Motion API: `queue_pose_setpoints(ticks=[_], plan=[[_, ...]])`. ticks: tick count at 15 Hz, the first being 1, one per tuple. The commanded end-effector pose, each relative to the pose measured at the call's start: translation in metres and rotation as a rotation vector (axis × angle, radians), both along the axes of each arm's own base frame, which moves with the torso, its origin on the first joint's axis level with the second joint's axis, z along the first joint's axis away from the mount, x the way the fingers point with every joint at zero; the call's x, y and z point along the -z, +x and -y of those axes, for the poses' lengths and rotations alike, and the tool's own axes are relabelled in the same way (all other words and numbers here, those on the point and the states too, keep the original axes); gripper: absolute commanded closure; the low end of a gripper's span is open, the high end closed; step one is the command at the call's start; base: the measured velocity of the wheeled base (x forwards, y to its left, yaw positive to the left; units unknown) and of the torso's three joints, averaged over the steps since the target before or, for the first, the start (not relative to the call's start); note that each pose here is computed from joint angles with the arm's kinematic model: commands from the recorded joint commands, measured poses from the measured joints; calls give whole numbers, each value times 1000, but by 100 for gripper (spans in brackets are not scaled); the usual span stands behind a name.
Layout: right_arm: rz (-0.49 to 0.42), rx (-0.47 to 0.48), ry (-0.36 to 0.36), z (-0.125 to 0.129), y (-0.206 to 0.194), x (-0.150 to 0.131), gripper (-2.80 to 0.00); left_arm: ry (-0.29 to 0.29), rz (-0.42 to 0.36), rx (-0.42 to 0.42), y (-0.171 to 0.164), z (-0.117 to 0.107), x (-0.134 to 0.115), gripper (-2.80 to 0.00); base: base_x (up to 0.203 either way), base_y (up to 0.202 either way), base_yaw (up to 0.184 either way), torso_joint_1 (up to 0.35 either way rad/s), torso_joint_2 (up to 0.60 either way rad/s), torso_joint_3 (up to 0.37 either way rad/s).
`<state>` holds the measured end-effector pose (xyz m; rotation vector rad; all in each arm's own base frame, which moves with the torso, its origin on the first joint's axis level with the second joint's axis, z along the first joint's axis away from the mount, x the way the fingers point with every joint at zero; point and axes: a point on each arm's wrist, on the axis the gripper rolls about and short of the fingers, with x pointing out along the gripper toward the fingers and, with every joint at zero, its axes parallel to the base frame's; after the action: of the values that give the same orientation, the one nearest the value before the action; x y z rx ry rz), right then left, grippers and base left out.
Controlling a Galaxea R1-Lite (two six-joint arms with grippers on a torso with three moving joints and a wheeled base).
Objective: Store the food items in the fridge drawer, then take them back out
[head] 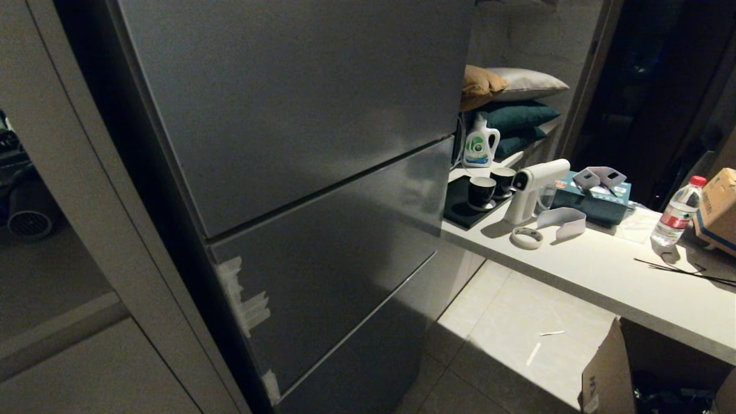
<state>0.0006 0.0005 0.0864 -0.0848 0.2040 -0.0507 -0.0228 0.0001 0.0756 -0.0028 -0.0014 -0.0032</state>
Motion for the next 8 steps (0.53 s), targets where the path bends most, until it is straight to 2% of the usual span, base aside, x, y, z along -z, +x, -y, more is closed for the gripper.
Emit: queue_pose_setpoints(ticks=[1,4,5,6,8], plan=[[-31,3,12,0,0,9,0,0,-1,0,0,0,0,0,0,0,0,0,0,0],[-33,-5,0,0,0,9,0,0,-1,0,0,0,0,0,0,0,0,0,0,0],[-9,-39,-3,0,-2,9,0,0,-1,0,0,0,0,0,0,0,0,0,0,0],[42,-75,-1,0,-6,9,0,0,-1,0,0,0,0,0,0,0,0,0,0,0],[161,-80,14,0,-15,10,0,0,-1,0,0,0,0,0,0,0,0,0,0,0]])
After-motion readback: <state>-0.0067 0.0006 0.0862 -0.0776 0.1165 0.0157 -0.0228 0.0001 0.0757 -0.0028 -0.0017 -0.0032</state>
